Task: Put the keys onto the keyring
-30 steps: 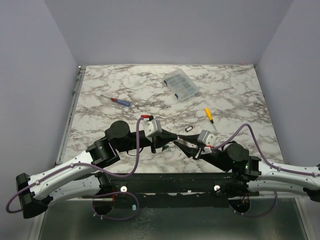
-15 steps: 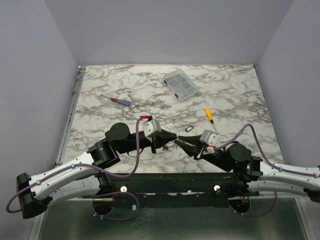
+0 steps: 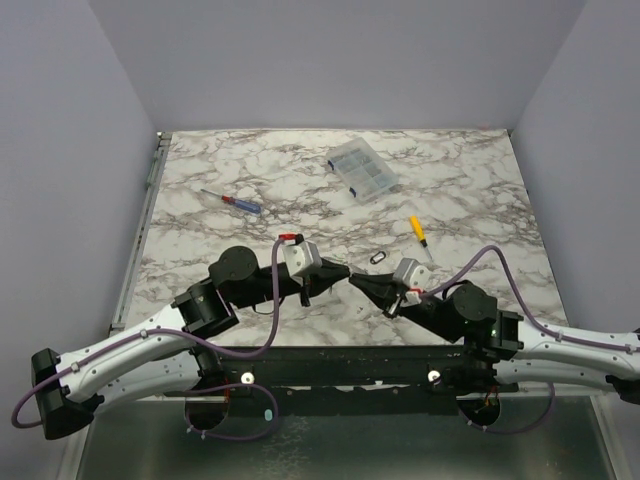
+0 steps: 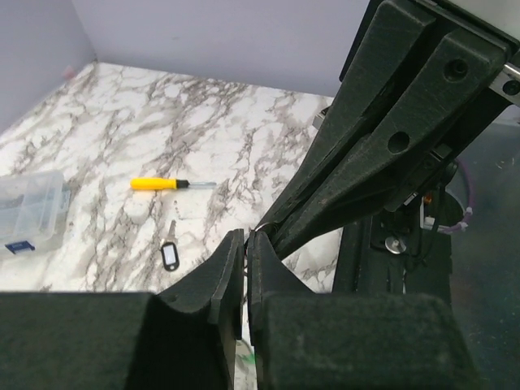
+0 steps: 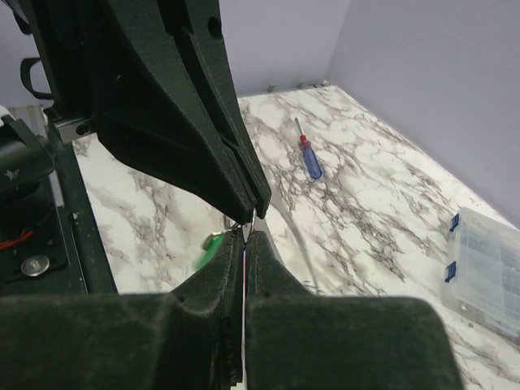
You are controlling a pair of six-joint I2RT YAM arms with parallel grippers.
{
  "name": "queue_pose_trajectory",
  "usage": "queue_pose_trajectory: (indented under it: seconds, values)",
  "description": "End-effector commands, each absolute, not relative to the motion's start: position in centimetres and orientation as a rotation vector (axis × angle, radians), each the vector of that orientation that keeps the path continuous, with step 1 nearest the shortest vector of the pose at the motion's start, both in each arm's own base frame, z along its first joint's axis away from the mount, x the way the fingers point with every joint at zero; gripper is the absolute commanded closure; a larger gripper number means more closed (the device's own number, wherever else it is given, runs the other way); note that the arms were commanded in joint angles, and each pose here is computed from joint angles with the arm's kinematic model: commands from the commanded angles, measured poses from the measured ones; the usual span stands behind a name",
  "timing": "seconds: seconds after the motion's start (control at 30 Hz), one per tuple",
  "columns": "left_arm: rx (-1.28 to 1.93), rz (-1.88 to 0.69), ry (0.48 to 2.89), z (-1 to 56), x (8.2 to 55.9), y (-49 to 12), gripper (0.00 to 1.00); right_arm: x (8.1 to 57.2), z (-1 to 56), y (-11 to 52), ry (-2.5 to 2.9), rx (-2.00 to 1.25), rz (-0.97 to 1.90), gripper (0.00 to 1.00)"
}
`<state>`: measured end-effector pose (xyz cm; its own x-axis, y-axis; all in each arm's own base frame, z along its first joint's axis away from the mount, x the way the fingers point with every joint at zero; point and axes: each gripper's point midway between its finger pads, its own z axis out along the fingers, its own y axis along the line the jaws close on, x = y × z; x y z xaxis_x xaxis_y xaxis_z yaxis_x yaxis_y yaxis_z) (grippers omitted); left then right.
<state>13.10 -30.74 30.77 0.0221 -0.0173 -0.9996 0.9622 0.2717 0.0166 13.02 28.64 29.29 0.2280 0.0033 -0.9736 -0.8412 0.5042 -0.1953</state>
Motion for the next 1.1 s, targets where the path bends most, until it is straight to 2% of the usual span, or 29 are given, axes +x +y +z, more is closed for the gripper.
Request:
queue_pose_trajectory:
  seconds: [0.0,0.1,0.17,0.23,0.4,0.63,0.77,1.07]
  values:
    - [1.057,-0.945,1.291,31.2,12.7,-29.8,0.79,13.3,30.0,28.6,1.205,-0.923,0.637,0.99]
    - [1.105,-0.904,1.315,30.9,12.5,-29.0,0.55,13.4,29.8,28.7,1.222,-0.957,0.61,0.99]
    - [1.145,-0.884,1.329,30.8,12.3,-28.7,0.48,13.4,29.7,28.8,1.229,-0.979,0.598,0.99]
    - [1.184,-0.863,1.341,30.8,12.1,-28.3,0.45,13.3,29.5,29.0,1.237,-1.005,0.591,0.99]
    - [1.319,-0.814,1.362,29.9,11.5,-27.8,0.44,13.1,29.1,29.2,1.252,-1.069,0.571,0.99]
    - [1.455,-0.748,1.247,29.8,11.2,-27.7,0.45,13.0,28.4,29.1,1.275,-1.117,0.553,0.99]
    - [1.509,-0.716,1.177,30.2,11.4,-28.2,0.55,12.4,28.1,29.2,1.289,-1.158,0.571,0.99]
    - [1.641,-0.742,1.112,29.1,11.3,-30.3,0.58,11.3,27.9,29.2,1.283,-1.22,0.618,0.99]
